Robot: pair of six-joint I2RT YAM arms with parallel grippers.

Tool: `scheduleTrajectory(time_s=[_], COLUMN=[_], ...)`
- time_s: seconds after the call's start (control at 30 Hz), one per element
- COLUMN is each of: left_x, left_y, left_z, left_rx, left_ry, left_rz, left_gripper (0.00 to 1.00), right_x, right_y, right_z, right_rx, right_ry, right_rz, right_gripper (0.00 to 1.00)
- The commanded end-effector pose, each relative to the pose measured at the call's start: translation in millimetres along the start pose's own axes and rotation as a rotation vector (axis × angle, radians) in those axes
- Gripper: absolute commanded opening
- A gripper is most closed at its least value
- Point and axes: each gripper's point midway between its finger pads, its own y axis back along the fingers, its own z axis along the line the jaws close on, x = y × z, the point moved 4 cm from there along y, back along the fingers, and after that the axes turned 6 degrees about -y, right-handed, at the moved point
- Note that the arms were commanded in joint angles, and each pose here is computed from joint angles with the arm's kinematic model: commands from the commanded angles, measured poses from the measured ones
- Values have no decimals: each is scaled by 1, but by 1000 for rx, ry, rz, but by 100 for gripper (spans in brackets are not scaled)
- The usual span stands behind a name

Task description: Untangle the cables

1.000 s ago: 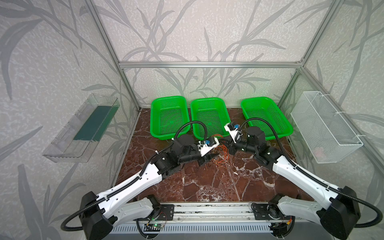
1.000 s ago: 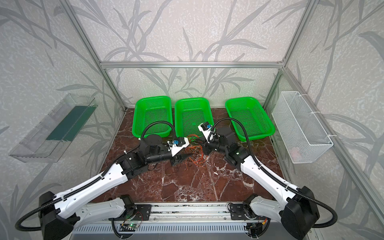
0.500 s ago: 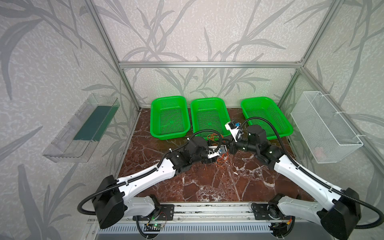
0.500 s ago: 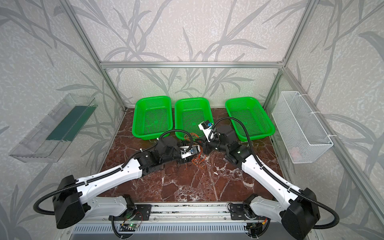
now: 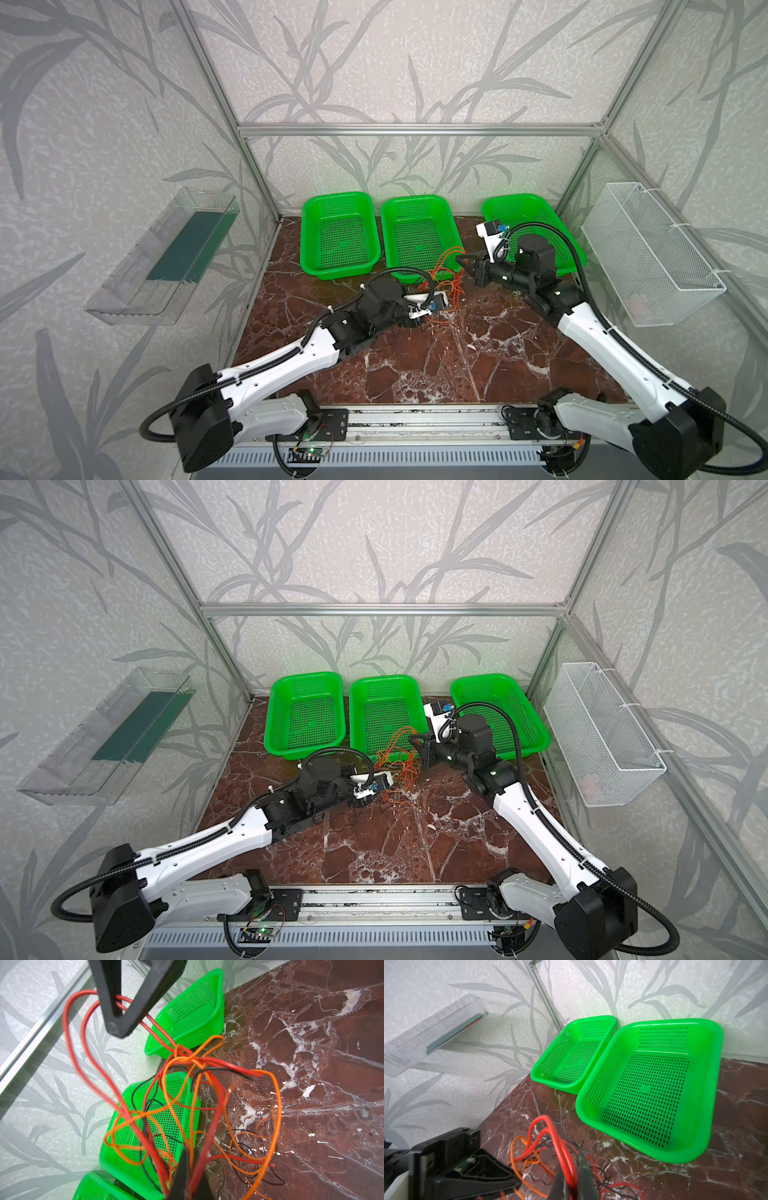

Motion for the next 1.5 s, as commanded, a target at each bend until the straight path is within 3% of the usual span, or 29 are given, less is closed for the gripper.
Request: scheduleTrajectory(time_s=[0.0, 0.27, 0.7, 0.83, 0.97, 1.17, 1.23, 1.33, 1.37, 1.43, 1.47], left_x=[22, 69, 121, 116, 99, 68, 61, 70, 75, 83, 85], left_y=[20, 80, 140, 141, 129, 117, 114, 111, 109, 108, 108], left_z=[-11, 28, 72, 76, 72, 74, 74, 67, 63, 54, 51], left_rx=[20, -232, -520, -497, -374, -214, -171, -137, -125, -110, -106], left_ry=[46, 281, 439, 484, 515, 574, 587, 602, 607, 616, 624], left_rz=[68, 159, 318, 249, 144, -21, -39, 30, 57, 95, 97], left_gripper=[0, 0, 0, 0, 0, 0, 0, 0, 4, 27, 34], right_x=[-43, -41, -13, -4, 6, 25, 34, 48, 49, 51, 51], right_y=[31, 80, 146, 135, 111, 77, 66, 54, 52, 48, 47], right_z=[-7, -64, -128, -122, -98, -39, -28, -25, -24, -18, -16], right_rx=[55, 368, 672, 565, 322, 76, 20, 26, 21, -12, -27], right_ry=[-5, 13, -75, -65, -11, 186, 193, 219, 220, 221, 222], right_rz=[-160, -209, -266, -221, -158, -10, 38, 90, 95, 96, 96], right_gripper=[0, 0, 0, 0, 0, 0, 0, 0, 0, 0, 0])
